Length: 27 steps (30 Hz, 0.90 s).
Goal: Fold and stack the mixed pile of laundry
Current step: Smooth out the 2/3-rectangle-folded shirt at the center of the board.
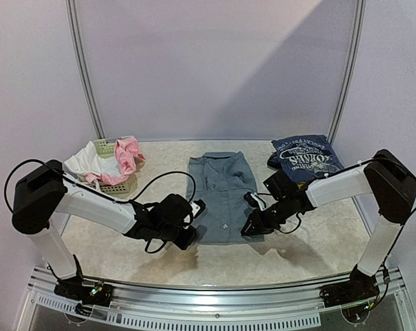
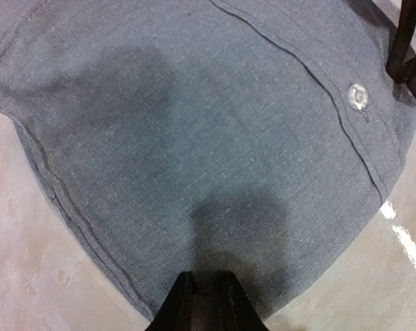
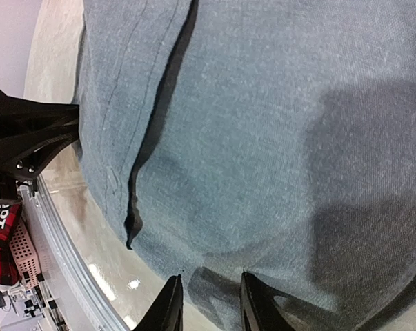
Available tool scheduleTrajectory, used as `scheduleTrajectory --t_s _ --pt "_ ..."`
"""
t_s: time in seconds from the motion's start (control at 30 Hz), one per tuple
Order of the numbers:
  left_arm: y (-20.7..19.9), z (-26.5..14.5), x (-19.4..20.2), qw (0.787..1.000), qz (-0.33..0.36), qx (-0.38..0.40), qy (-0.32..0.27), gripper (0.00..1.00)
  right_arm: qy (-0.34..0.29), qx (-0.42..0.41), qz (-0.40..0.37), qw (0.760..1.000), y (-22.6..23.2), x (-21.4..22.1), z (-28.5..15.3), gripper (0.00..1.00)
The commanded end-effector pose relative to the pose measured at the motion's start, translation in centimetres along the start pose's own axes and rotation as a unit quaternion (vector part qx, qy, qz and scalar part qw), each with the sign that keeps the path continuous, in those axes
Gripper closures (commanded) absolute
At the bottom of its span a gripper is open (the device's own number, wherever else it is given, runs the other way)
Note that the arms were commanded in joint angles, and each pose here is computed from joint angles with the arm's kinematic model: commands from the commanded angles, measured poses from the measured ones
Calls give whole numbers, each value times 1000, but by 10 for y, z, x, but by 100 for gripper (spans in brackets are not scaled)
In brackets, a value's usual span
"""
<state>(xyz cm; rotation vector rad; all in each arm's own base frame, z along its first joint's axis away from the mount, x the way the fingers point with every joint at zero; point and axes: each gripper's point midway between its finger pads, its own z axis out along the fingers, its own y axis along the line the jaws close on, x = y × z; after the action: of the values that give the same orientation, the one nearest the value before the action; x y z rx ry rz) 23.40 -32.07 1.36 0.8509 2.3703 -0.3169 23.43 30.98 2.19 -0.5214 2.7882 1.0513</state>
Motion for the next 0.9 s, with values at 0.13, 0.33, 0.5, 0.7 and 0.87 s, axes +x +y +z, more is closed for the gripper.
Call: scheduleTrajectory --t_s 0.13,0.33,0.5,0.7,0.87 --pt "23 -8 21 999 -7 -40 19 84 18 69 27 997 -33 31 -12 67" --pt "29 -27 4 998 6 -58 -1 78 -11 72 15 997 -24 29 -34 63" --pt "24 -53 -18 994 62 -87 -29 61 -55 65 1 996 -10 14 -52 54" --pt "-3 -75 -45 976 177 -120 -46 40 -106 62 3 992 -3 -4 -69 43" --pt "-48 -77 -58 942 303 -136 -50 33 -133 74 40 988 -27 -9 -80 32"
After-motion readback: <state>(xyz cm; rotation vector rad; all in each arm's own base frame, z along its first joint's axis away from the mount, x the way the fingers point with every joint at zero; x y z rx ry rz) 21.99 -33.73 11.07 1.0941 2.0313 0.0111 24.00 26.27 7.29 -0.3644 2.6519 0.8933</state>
